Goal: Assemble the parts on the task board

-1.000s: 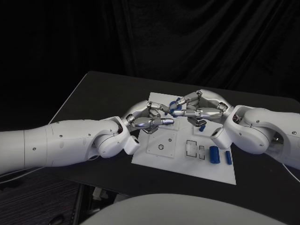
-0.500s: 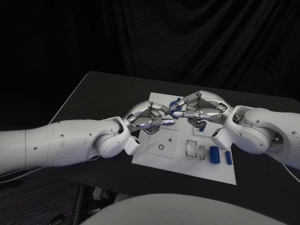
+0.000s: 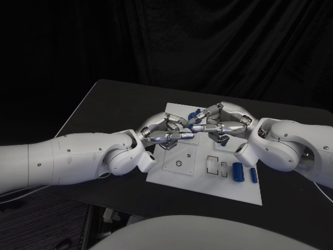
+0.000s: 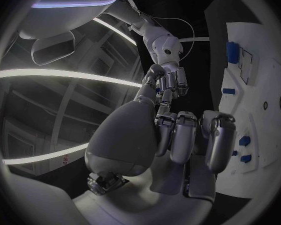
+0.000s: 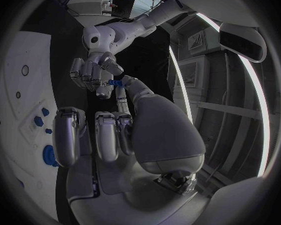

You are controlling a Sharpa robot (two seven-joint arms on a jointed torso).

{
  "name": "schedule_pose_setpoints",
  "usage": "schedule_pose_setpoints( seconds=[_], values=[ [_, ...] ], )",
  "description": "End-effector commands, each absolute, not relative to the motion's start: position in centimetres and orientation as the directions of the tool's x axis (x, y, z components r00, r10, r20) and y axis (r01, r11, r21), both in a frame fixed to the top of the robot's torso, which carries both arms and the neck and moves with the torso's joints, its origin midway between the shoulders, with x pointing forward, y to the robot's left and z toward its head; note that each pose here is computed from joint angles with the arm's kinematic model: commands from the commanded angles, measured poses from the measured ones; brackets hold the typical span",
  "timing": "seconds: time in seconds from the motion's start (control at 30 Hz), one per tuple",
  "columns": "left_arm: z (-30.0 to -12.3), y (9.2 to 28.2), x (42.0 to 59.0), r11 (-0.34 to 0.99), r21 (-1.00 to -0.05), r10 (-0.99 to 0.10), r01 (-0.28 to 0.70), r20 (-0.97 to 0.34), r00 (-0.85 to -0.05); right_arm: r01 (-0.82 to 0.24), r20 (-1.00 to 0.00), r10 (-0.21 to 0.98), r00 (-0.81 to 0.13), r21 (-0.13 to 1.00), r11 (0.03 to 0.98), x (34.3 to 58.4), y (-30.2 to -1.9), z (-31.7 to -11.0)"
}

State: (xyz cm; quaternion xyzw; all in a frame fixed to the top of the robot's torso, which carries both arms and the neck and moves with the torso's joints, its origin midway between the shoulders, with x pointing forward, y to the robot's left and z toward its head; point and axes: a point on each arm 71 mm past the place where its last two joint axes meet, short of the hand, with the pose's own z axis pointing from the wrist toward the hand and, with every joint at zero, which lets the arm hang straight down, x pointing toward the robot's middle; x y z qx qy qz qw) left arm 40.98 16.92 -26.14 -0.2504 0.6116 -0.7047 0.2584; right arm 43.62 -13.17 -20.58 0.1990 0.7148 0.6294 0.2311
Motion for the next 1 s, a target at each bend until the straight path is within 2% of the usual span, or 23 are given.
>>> schedule_pose_setpoints(
  seconds=[0.03, 1.0],
  values=[
    [-25.50, 16.85, 40.96, -0.187, -0.978, -0.660, 0.094, 0.054, -0.750, 0.013, -0.072, 0.558, -0.827, 0.989, 0.147, 43.43, -13.11, -20.90],
    [-25.77, 16.79, 41.09, -0.169, -0.983, -0.656, 0.073, 0.056, -0.753, 0.027, -0.063, 0.548, -0.834, 0.988, 0.154, 43.34, -13.24, -21.22]
  ],
)
